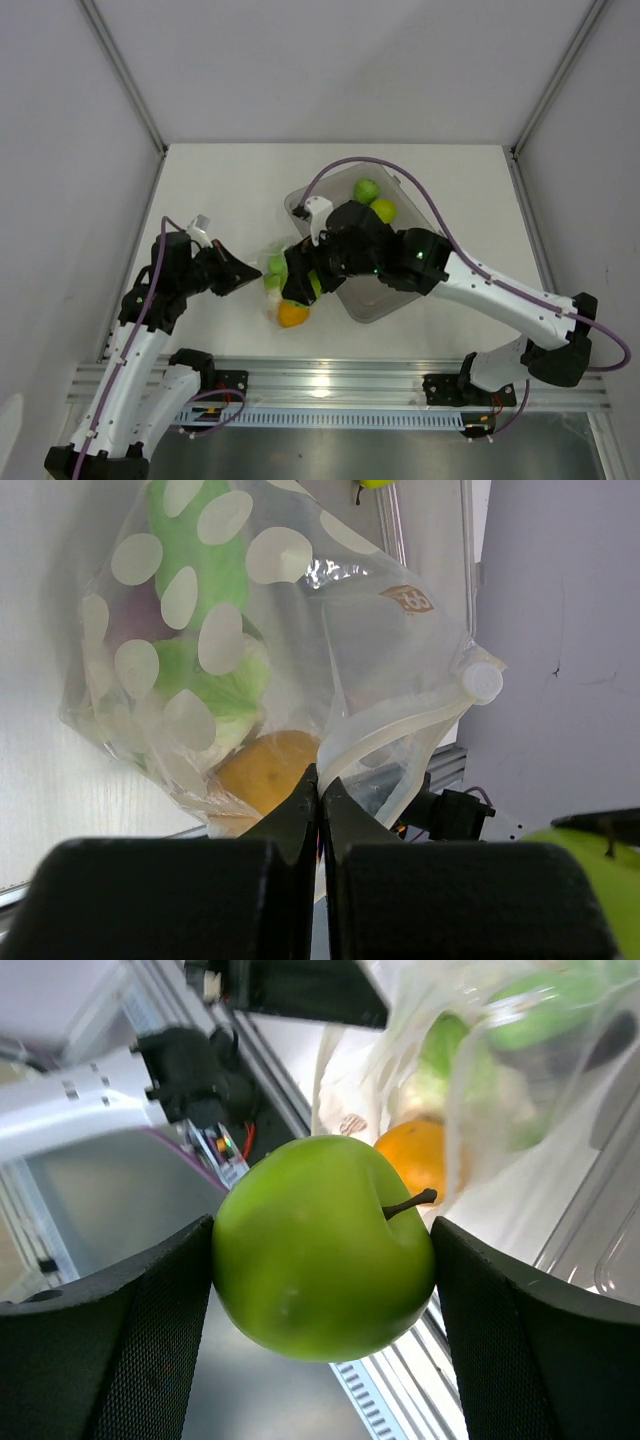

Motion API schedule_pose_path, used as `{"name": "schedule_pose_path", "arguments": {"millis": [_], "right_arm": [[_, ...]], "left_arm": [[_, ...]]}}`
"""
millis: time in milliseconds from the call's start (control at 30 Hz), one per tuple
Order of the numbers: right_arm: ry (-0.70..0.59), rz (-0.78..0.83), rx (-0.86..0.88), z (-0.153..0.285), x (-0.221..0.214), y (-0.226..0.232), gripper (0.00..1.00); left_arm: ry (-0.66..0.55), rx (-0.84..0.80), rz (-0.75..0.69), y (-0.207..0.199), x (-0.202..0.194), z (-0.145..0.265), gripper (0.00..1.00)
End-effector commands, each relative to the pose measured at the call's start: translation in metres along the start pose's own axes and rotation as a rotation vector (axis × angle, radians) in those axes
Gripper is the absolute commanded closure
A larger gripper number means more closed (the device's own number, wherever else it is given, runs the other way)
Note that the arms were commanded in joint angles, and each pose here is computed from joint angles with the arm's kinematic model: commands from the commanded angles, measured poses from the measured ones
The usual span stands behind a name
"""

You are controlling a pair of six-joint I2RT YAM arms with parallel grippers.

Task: Place the food in the zip-top bag and seal the zipper
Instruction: Pick up the fake fruit from the bin, then place the fake fruit in the zipper food storage bag.

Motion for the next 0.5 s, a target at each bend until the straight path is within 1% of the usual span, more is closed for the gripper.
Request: {"name": "schedule_pose_path", "arguments": {"millis": [0,67,100,133,233,333,467], "right_arm": [[0.051,0.102,-0.027,-0.016,-0.004,0.009,0.78],[0.073,0.150,-0.044,-0.024,-0.004,0.015,0.76],[0.119,0.161,-0.060,-0.035,-0.011,0.013,0.76],[0.117,0.180,-0.092,-0.039,-0.008,0.012,0.76],[0.177,0.208,-0.118,-0.059,-0.018,0.012,0.75],[0.187,0.224,-0.164,-0.072,-0.019,0.006,0.75],[0.210,0.239,-0.216,-0.092,-0.021,-0.002,0.72]], "left_arm": [[-0.017,-0.036,-0.015,-0.014,0.003,0.009,0.99],[-0.018,-0.034,-0.018,-0.013,0.003,0.009,0.99],[-0.017,-0.035,-0.018,-0.013,0.003,0.009,0.99],[-0.017,-0.033,-0.018,-0.013,0.003,0.009,0.99],[-0.017,-0.038,-0.027,-0.014,0.003,0.010,0.99],[-0.015,-0.040,-0.030,-0.015,0.003,0.011,0.99],[-0.016,-0.034,-0.029,-0.013,0.002,0.011,0.99]]}}
Point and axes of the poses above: each gripper's point midway between its finger pads, its own z axis back along the fingers, its own y axis along the line the jaws close on, x = y × z, the point moved 7 cm from there along z, back along the fingers, and after that the axes turned 7 degrees about z, right-handed, at the moved point
